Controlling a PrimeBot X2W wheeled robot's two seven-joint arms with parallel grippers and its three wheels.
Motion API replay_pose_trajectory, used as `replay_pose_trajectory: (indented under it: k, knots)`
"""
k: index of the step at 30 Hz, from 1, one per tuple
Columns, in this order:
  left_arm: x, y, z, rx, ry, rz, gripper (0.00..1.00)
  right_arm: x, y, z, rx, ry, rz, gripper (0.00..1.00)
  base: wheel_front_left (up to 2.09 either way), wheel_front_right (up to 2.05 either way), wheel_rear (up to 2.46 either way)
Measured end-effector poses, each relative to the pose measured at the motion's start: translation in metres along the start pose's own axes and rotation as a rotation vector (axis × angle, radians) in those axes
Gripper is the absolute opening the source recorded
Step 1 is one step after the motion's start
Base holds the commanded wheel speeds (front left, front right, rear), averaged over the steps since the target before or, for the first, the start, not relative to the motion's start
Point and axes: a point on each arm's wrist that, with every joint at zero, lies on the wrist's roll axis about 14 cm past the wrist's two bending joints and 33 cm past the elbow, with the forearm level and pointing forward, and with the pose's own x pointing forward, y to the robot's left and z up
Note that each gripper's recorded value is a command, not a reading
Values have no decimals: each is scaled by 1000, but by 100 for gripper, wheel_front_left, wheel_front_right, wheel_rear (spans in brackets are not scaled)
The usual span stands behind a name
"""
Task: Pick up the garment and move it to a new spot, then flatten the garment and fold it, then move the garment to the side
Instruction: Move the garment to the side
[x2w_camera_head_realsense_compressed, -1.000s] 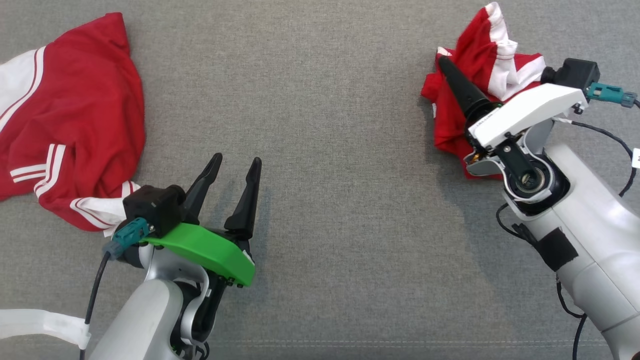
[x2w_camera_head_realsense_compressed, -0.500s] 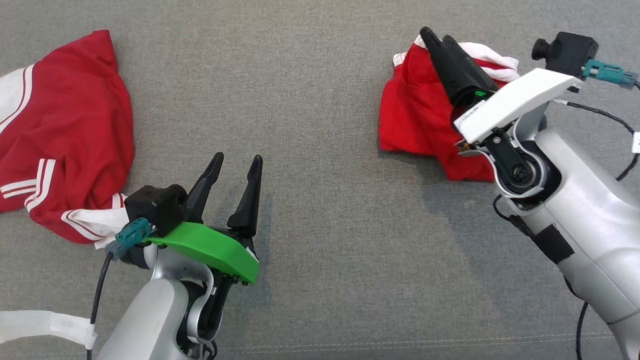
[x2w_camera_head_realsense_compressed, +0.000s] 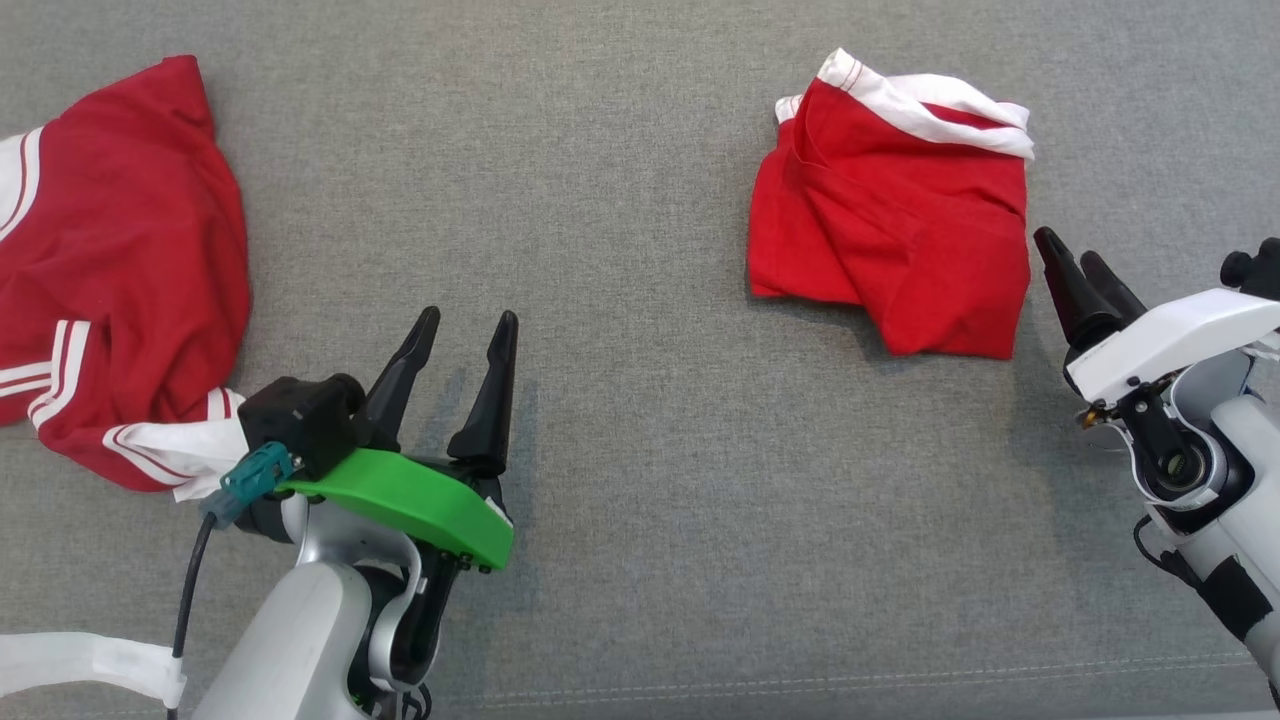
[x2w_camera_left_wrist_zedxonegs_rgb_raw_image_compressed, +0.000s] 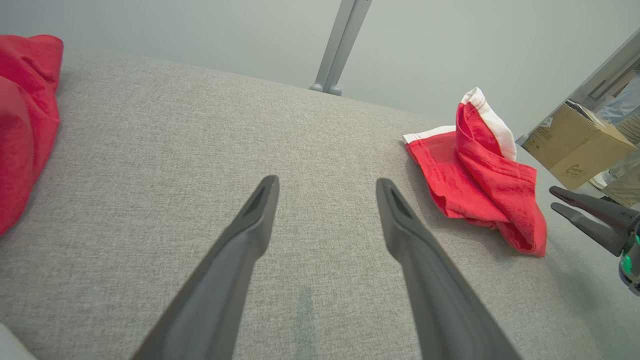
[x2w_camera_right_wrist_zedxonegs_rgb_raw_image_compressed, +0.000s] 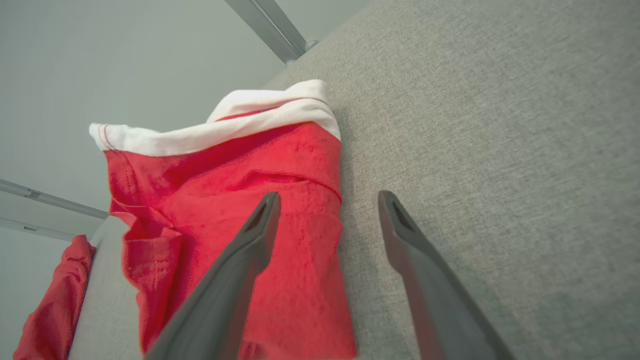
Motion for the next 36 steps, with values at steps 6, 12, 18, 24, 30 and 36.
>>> replay_pose_trajectory:
  k: [6, 12, 18, 24, 30, 36]
  knots:
    - [0, 3, -3, -1, 9, 8, 100, 5, 7, -11, 123, 19, 9, 100, 0, 0, 0]
    - [-3, 6, -3, 1, 13, 22, 100, 12, 3, -21, 227, 58, -18, 100, 0, 0, 0]
    - [-7, 11, 1, -9, -1, 49, 100, 21, 6, -30, 306, 110, -12, 100, 0, 0, 0]
    - [-12, 21, 6, -6, -18, 82, 100, 29, 28, -40, 301, 208, 72, 0, 0, 0, 0]
    - [-16, 26, 17, 3, -58, 102, 100, 26, 52, -30, 28, 372, 190, 0, 0, 0, 0]
    - [-17, 20, 21, -18, -78, 93, 100, 24, 71, 29, -183, 368, 245, 0, 0, 0, 0]
